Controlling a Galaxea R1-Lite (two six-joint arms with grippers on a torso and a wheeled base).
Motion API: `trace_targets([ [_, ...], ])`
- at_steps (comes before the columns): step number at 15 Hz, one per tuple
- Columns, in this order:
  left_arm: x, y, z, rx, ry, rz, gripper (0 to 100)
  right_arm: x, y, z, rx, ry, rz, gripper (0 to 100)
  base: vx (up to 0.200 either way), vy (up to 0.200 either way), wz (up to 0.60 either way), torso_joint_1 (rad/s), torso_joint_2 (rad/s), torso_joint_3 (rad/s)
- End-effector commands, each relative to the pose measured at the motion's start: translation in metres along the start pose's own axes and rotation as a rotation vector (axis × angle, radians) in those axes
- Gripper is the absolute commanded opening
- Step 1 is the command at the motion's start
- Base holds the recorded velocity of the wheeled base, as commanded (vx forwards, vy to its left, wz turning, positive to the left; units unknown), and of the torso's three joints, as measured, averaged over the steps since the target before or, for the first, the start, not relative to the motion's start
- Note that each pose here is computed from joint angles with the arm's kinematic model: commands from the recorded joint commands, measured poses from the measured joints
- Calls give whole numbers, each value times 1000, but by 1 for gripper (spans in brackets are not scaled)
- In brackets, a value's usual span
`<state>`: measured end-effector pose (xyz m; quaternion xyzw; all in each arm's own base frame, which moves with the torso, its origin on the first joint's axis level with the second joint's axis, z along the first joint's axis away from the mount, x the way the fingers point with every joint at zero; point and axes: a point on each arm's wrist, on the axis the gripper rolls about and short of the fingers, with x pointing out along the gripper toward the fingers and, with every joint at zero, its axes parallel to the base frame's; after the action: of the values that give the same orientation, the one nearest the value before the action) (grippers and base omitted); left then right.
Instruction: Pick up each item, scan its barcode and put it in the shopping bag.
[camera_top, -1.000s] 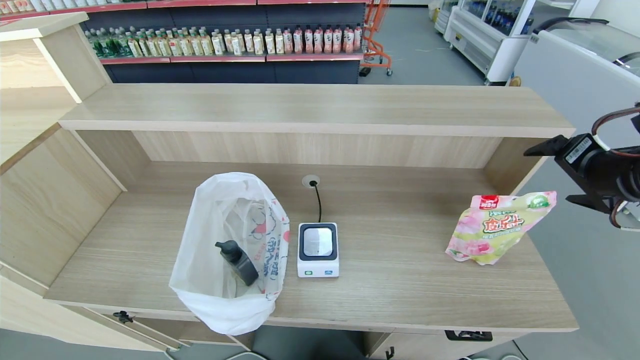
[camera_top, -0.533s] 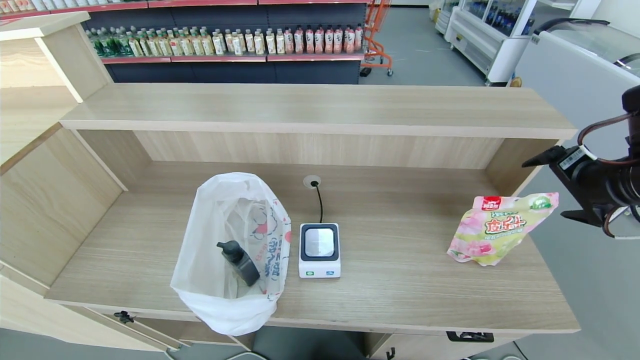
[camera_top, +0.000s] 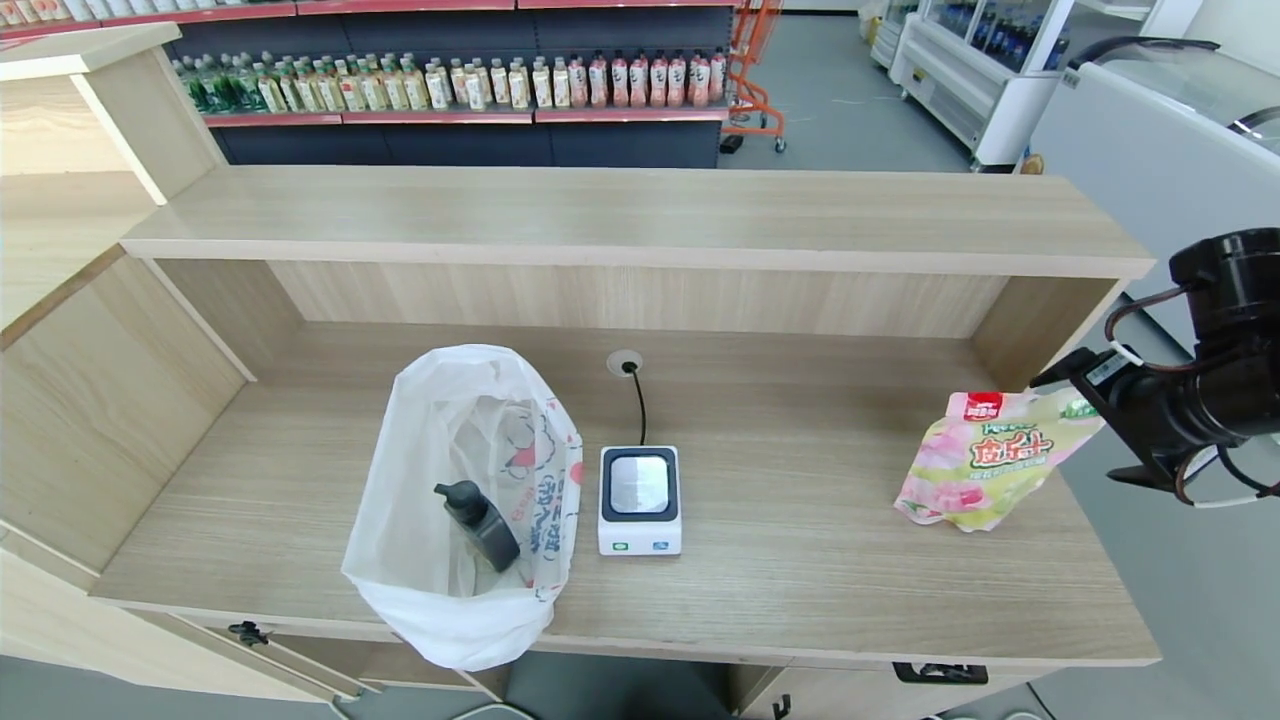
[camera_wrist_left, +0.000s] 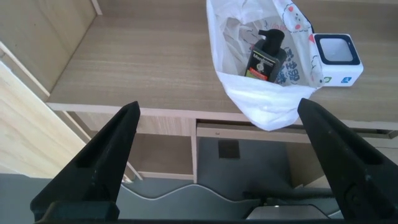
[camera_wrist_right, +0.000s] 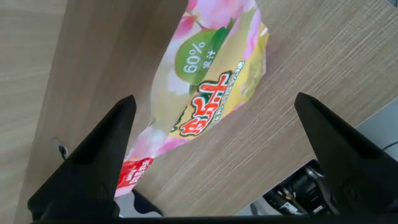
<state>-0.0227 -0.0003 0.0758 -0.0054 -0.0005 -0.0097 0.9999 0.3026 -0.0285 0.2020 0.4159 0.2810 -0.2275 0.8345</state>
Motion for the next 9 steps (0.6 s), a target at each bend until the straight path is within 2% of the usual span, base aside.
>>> trace_targets([
  [1,0,0,0,0,0,-1,100,30,-5,-6,-2,48,-50,100,0,0,0,0,0,0],
  [7,0,0,0,0,0,-1,100,84,-16,-21,-39,98,-109,100,0,0,0,0,0,0],
  [9,0,0,0,0,0,-1,100,101,-15,-22,-46,70,-78,100,0,0,0,0,0,0],
])
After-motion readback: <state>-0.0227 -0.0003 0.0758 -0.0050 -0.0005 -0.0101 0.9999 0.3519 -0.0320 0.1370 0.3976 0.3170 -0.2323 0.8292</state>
